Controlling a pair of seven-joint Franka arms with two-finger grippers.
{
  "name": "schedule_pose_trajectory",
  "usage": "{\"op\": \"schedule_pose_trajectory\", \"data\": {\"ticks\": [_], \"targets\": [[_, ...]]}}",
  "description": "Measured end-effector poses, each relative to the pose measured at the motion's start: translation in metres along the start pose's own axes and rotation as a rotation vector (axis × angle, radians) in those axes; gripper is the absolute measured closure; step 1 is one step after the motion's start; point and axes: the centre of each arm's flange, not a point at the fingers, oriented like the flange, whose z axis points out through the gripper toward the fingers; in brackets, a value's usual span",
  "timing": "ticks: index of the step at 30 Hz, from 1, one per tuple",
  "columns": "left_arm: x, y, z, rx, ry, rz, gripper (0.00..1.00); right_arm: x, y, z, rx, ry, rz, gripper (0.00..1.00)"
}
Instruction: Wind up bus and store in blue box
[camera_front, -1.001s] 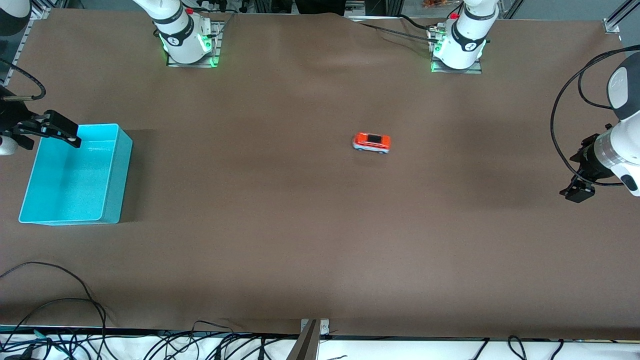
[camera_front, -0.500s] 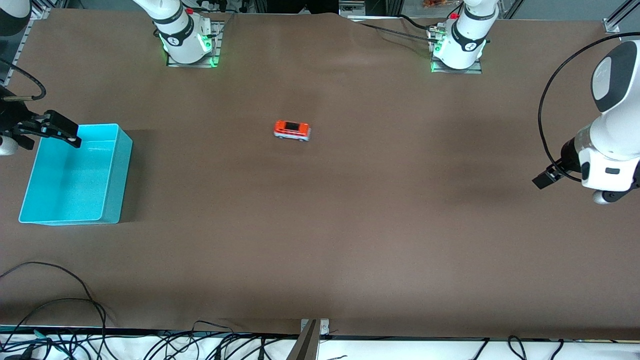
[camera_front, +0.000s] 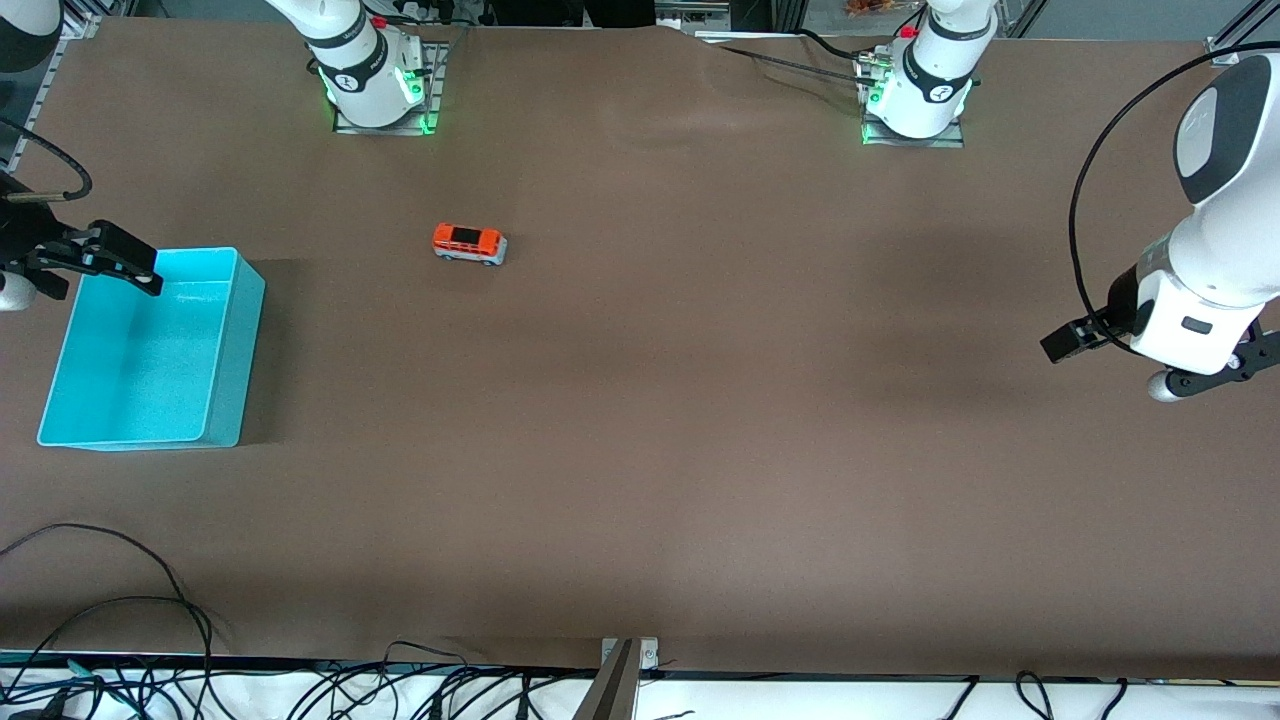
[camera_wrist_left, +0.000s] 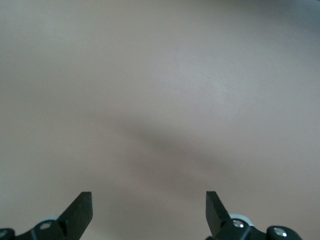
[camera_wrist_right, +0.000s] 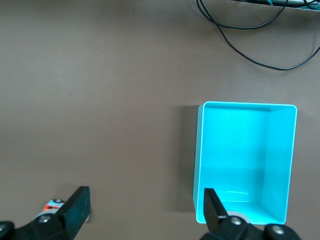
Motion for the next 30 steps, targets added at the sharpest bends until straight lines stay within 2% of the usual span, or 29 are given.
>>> {"op": "schedule_pose_trajectory", "data": {"ticks": [5, 10, 30], "targets": [[-0.0018, 0.0029, 0.0001, -0.038, -0.019, 0.095, 0.00, 0.0000, 0.0000, 0.0001, 0.000, 0.000, 0.000, 0.00], [-0.0021, 0.0014, -0.0007, -0.042, -0.025, 0.173, 0.00, 0.0000, 0.0000, 0.0002, 0.000, -0.001, 0.000, 0.00], [-0.0072, 0.0034, -0.0078, -0.087, -0.041, 0.187, 0.00, -0.0001, 0.0007, 0.0002, 0.000, -0.001, 0.001, 0.00]]}}
